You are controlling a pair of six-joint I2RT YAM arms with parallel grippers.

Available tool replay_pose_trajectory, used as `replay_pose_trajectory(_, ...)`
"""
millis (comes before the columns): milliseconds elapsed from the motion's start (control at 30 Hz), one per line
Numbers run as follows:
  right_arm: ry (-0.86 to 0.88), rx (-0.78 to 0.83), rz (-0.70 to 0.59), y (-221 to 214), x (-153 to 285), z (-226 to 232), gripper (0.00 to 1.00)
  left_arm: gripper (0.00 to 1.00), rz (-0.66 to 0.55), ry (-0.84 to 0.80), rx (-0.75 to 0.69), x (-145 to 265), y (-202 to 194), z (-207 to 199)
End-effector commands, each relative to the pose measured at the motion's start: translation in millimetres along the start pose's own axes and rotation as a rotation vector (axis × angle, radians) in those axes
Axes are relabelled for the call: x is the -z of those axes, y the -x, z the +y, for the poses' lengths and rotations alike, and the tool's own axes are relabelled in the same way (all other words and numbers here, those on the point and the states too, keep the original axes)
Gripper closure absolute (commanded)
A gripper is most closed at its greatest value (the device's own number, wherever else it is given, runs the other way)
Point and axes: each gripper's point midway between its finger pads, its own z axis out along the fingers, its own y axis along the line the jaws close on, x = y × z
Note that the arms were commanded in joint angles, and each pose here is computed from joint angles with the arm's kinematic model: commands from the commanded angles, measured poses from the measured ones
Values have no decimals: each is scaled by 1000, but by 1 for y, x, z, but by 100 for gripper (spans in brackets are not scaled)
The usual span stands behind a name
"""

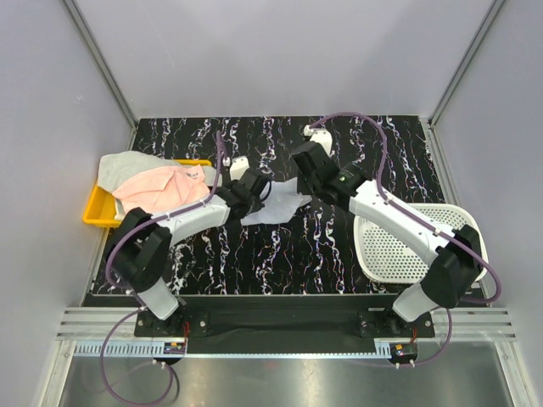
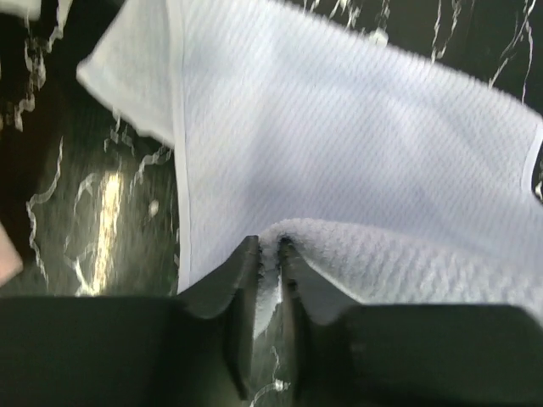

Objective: Fold and stack the towels
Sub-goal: Flatten out the crumpled towel

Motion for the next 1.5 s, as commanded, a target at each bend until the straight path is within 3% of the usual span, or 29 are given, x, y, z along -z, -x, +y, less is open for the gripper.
replay_pose_trajectory(0,-31,-23,-60,25,-11,-14,100,85,-81,-53,9,-10,43,-25)
replay_pose_trajectory(133,-54,-45,-49,29,-45,-32,100,100,-51,-55,-16,-36,53,-34)
replay_pose_trajectory(333,-117,-84,7,24,-97,-66,100,99,-68,-84,-46,-45,76,-49)
replay_pose_trajectory(367,-124,-91,17,22,-103,-70,100,89,-78,-103,-56,-41,84,-55)
replay_pose_trajectory(467,-161,-99,58,8,-119,-87,100,73,-81,-137,-66,-31,88,-60)
replay_pose_trajectory(600,-165,-138,100,-10,-131,-104,100,36,-70,-154,-60,-13,78,-57)
replay_pose_trajectory(633,-166,-146,103,-13,-133,-105,100,34,-71,-146,-69,-10,72,-57)
replay_pose_trajectory(833,-168,-150,140,-29,-141,-108,100,33,-1,-144,-69,-6,17,-62)
replay_pose_trajectory(1067,-152,-172,162,-41,-138,-107,100,45,111,-58,98,-25,-29,-58)
replay_pose_trajectory(1467,-143,-192,195,-66,-131,-111,100,47,133,-32,216,-38,-44,-66)
